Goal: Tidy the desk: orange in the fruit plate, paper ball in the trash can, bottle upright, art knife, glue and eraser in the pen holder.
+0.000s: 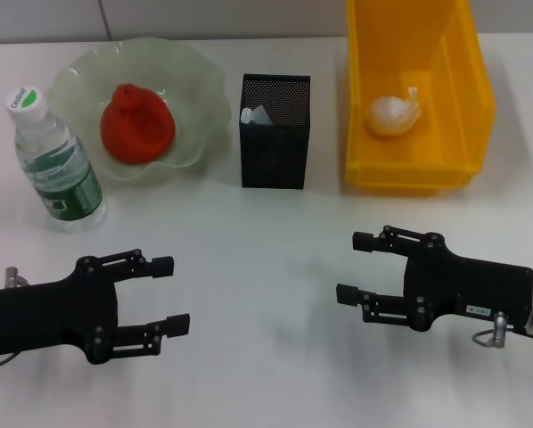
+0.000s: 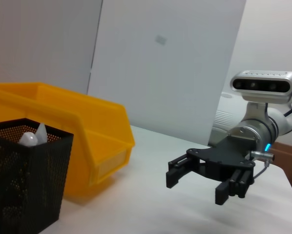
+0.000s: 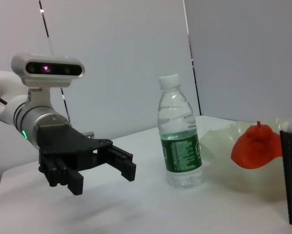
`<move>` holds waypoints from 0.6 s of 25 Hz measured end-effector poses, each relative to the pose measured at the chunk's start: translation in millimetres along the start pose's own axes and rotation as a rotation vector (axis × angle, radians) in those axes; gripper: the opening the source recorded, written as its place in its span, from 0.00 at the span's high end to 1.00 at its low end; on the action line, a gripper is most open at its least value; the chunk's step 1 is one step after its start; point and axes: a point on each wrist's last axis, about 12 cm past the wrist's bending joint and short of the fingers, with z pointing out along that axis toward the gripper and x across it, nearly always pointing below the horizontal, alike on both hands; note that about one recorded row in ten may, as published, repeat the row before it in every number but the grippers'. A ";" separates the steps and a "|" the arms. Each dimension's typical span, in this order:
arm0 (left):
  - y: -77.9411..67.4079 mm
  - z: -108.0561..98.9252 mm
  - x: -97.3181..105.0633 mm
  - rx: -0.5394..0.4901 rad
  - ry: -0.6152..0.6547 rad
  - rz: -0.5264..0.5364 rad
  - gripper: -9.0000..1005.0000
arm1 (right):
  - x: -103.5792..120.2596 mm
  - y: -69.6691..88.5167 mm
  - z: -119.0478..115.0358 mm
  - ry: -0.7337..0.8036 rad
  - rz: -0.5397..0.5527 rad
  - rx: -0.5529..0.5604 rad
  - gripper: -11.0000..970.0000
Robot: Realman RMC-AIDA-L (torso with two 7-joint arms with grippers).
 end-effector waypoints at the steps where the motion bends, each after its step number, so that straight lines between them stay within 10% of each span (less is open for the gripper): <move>1: 0.9 -0.6 -1.4 0.009 0.005 -0.001 0.22 | -0.7 -0.4 0.3 -0.001 -0.002 -0.003 0.21; 15: 0.8 -1.1 -2.8 0.025 0.009 0.005 0.22 | -2.2 1.5 -0.4 -0.009 -0.013 -0.024 0.21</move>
